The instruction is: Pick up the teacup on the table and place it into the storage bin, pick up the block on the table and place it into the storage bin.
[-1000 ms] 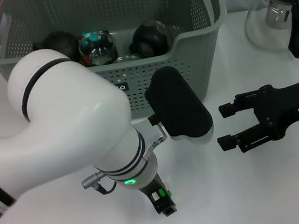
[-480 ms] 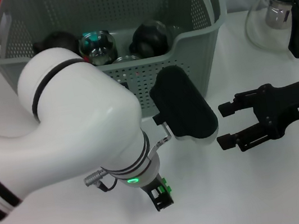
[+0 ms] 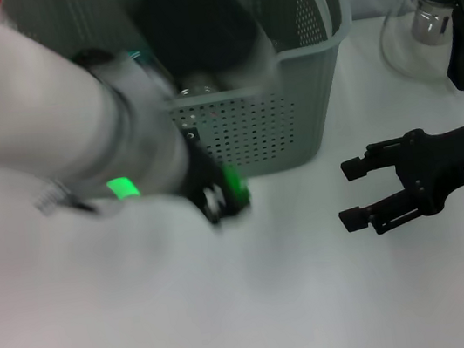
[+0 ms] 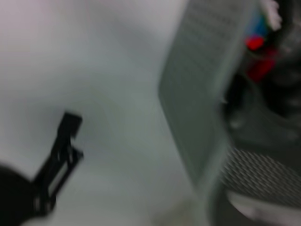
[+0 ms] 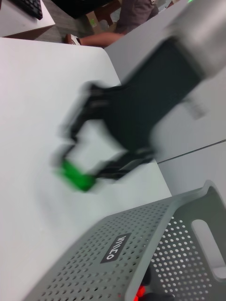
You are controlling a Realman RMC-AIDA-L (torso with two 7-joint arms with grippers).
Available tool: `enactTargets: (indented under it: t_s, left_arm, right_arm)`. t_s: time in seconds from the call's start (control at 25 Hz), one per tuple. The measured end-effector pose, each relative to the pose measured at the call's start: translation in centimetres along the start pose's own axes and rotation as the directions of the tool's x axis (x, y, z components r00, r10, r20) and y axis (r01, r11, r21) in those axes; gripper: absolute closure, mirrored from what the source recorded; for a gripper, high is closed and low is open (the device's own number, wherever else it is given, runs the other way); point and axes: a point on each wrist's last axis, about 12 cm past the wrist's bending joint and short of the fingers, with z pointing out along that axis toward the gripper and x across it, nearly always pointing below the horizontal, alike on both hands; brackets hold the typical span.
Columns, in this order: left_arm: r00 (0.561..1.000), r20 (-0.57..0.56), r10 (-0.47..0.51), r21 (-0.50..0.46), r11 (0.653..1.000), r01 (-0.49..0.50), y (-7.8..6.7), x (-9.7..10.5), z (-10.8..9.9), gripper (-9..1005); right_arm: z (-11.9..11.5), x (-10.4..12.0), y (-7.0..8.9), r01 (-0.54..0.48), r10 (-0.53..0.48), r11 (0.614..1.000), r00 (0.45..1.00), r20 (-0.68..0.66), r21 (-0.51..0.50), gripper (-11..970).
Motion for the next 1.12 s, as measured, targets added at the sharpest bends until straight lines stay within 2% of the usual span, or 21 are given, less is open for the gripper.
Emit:
enactTargets:
  t_s: [0.04, 0.12, 0.16, 0.24, 0.4, 0.44, 0.52, 0.68, 0.88, 1.12]
  left_arm:
    - [0.997, 0.075, -0.028, -0.021, 0.999, 0.03, 1.1, 0.1, -2.1, 561]
    - [0.982, 0.178, -0.069, -0.046, 0.996, 0.078, 2.8, 0.4, -4.4, 555]
    - [0.971, 0.222, -0.089, -0.055, 0.993, 0.104, 3.7, 0.6, -5.2, 552]
    - [0.932, 0.333, -0.143, -0.064, 0.983, 0.174, 6.4, 1.2, -6.6, 546]
    - [0.842, 0.486, -0.235, -0.02, 0.96, 0.28, 10.9, 2.1, -6.4, 534]
    - [0.819, 0.509, -0.266, -0.001, 0.951, 0.31, 12.1, 2.5, -5.8, 531]
    - [0.796, 0.518, -0.312, 0.038, 0.938, 0.343, 13.5, 3.0, -4.4, 525]
    - [0.767, 0.517, -0.379, 0.089, 0.916, 0.392, 15.0, 3.5, -1.6, 514]
    - [0.762, 0.505, -0.406, 0.107, 0.905, 0.411, 15.3, 3.8, 0.0, 499]
    - [0.75, 0.527, -0.399, 0.094, 0.905, 0.415, 15.3, 4.2, -0.7, 269]
  right_arm:
    - [0.0, 0.0, 0.0, 0.001, -0.001, 1.0, 1.0, 0.0, 0.0, 14]
    - [0.0, 0.0, 0.0, 0.003, -0.003, 1.0, 1.0, 0.0, 0.0, 14]
    - [0.0, 0.0, 0.0, 0.006, -0.006, 1.0, 1.0, 0.0, 0.0, 14]
    - [0.0, 0.0, 0.0, 0.01, -0.01, 1.0, 1.0, -0.001, -0.001, 14]
    - [0.1, -0.2, 0.0, 0.015, -0.015, 1.0, 1.0, 0.0, -0.003, 15]
    - [0.1, -0.3, 0.0, 0.017, -0.017, 1.0, 1.0, 0.0, -0.004, 15]
    - [0.2, -0.4, 0.0, 0.018, -0.018, 1.0, 1.0, 0.001, -0.005, 15]
    - [0.3, -0.6, 0.0, 0.024, -0.024, 1.0, 1.0, 0.002, -0.005, 15]
    - [0.2, -0.8, -0.1, 0.029, -0.029, 1.0, 1.0, 0.0, -0.007, 15]
    - [0.1, -0.8, -0.1, 0.033, -0.033, 0.999, 0.999, 0.0, -0.002, 16]
